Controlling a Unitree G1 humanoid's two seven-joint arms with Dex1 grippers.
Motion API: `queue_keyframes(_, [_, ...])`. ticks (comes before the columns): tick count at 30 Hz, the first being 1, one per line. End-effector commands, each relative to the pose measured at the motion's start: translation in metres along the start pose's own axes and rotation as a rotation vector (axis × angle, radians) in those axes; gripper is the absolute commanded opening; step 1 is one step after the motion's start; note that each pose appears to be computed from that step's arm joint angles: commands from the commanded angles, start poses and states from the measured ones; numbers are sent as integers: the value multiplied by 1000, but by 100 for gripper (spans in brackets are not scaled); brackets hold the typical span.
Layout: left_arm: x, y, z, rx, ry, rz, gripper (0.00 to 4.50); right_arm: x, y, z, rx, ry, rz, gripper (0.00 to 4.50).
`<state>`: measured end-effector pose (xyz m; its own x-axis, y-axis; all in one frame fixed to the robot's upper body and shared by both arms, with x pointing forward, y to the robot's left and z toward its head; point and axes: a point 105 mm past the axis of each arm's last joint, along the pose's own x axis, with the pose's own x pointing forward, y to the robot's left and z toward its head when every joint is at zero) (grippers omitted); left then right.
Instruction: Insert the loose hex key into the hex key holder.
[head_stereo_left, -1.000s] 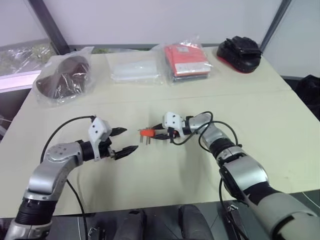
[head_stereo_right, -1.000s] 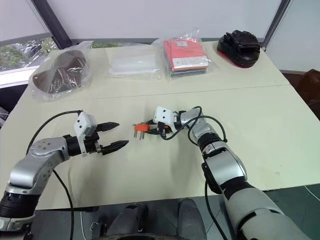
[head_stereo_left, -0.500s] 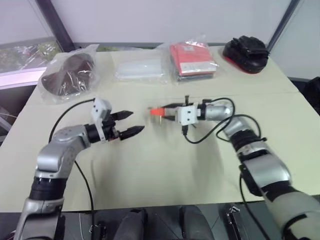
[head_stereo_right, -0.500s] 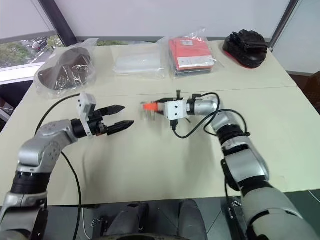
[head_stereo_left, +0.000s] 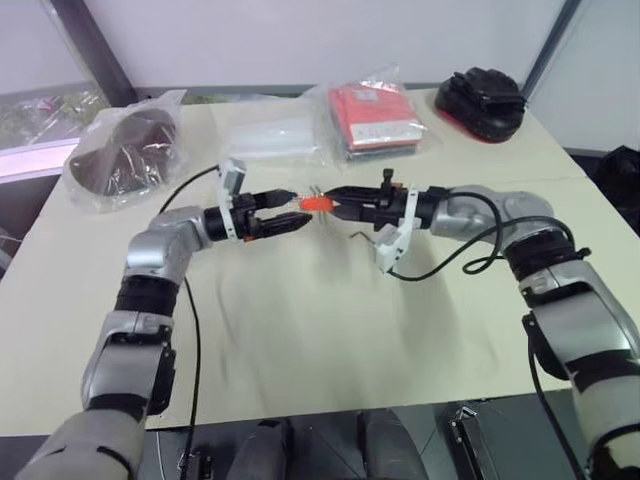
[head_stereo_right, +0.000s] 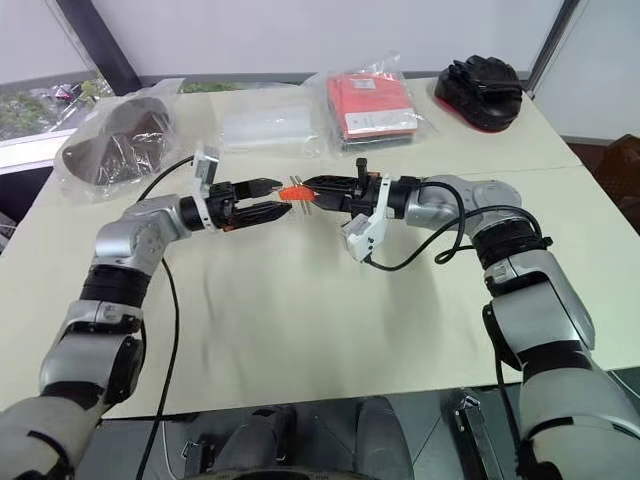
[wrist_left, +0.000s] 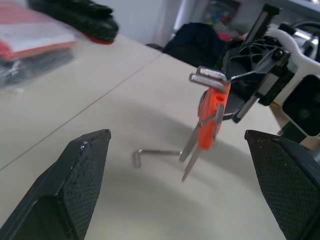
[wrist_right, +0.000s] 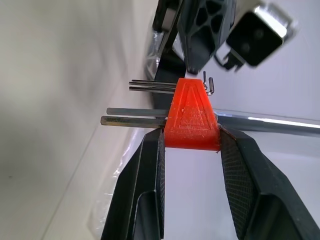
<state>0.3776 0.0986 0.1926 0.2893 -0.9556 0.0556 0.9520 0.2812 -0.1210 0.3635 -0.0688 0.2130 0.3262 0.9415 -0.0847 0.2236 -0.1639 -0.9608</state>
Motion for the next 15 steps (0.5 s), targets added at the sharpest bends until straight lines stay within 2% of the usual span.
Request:
queue_keyframes(1, [5,-1,13,42,-24,-41,450,-2,-20,-3,-52,-3,-52,98])
queue_keyframes(15, [19,-3,14,18,-70,-79,450,0,-18,-1,-37,-3,-63,98])
